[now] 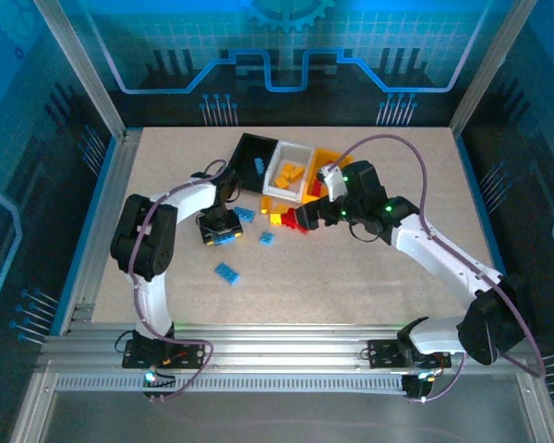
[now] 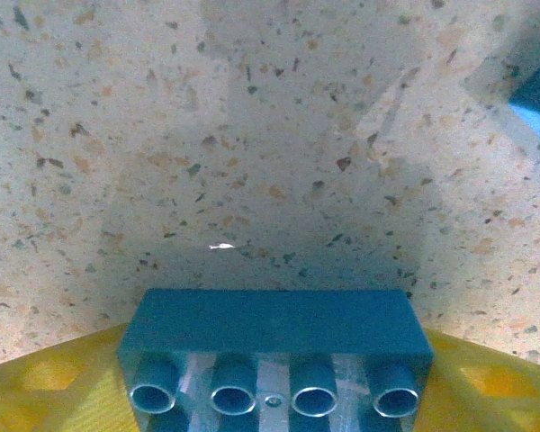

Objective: Sort the legos into containers by color

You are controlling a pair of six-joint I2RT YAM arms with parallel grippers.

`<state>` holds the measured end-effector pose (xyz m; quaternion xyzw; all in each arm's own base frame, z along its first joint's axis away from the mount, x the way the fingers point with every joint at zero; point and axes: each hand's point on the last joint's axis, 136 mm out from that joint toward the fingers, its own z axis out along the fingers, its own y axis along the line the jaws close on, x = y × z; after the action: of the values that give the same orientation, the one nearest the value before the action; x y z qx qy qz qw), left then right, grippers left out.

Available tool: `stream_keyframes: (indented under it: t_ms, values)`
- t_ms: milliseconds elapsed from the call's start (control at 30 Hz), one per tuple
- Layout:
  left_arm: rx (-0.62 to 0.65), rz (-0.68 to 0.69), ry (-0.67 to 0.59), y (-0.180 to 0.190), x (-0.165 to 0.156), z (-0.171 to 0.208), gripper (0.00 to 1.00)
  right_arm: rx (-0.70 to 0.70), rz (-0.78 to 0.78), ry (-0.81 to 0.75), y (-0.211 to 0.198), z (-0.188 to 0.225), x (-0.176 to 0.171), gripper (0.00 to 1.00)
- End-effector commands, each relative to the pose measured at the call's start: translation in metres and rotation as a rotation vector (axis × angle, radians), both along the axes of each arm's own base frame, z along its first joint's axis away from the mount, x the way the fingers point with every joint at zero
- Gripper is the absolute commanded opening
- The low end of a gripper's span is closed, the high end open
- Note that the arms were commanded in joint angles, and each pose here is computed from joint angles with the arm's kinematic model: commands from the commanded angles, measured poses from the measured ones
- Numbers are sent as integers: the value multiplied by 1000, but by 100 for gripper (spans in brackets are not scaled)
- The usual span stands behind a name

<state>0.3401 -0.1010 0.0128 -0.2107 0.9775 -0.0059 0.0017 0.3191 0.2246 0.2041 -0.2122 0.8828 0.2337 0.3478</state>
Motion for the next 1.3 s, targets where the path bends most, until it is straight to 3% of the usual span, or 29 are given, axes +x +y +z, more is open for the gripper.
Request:
stream_keyframes:
  t_ms: [0,167,333,500,867,967,1067,1267]
  values:
    - [-36,-18,-32,-6,4,1,62,5,-33,-44,-10,10,3,100]
    - [-90,-32,-116,-13,11,32,62,-17,-312,-109,-58,30,15,100]
    - [-120,-53,-243,-19,38,82,62,114,-466,67,-88,8,14,100]
    - [-134,-40,-329,-22,92,118,62,94,-467,125,-92,-4,3,100]
    - [-166,86,-377,-34,182,107,63,40,-482,119,-109,-9,-23,100]
    - [-173,98,-378,-37,193,102,65,53,-453,181,-102,-23,-30,100]
    - [-186,110,-371,-39,197,99,73,68,-430,229,-94,-34,-37,100]
    - [-189,80,-370,-43,185,103,86,58,-386,265,-82,-50,-44,99]
